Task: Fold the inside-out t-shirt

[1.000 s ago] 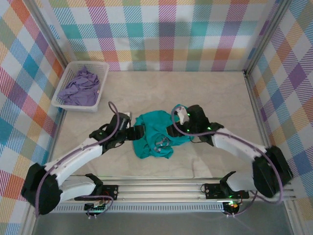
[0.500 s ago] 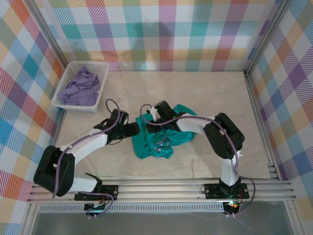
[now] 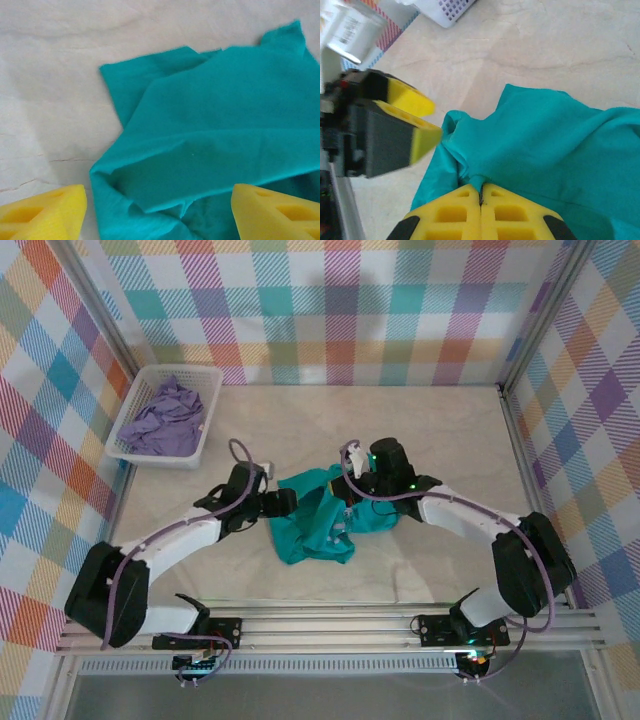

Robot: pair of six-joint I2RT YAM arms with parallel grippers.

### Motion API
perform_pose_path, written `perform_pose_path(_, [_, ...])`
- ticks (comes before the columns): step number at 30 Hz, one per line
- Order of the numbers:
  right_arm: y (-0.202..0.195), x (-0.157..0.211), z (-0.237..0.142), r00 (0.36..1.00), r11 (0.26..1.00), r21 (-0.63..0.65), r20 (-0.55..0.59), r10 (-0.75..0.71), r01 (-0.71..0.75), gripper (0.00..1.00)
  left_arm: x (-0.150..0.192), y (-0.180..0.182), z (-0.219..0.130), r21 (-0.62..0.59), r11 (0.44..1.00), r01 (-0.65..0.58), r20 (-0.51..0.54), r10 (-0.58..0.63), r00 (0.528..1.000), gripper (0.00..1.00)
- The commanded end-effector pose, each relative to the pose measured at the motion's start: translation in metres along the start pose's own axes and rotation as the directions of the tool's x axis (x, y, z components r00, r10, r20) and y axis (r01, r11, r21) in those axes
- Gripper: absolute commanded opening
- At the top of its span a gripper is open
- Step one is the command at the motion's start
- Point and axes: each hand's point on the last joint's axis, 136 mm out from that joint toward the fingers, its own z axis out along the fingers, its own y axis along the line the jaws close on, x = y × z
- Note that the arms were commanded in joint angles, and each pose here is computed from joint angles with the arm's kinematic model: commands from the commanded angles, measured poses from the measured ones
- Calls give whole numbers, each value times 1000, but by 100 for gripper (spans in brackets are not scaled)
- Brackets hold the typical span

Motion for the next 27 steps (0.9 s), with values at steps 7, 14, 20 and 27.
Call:
perform_pose_path(7, [1,-17,-33,999,998,-33,15,50,-49,0,8,-7,18,-20,987,-159,-56,158,986,77])
perform_pose_path(14, [45,-36,-50,1000,970,-241,6,-16,17,0,-6,-6,21,-61,986,-154,-25,153,988,59])
perform_pose_path(20, [73,-56,-72,997,945,-321,57,-49,65,0,-26,1,4,-123,982,-143,40,149,988,21])
perform_pose_path(27, [98,-41,-85,990,931,-338,60,-125,138,4,-58,20,-53,-196,979,-53,196,92,976,0])
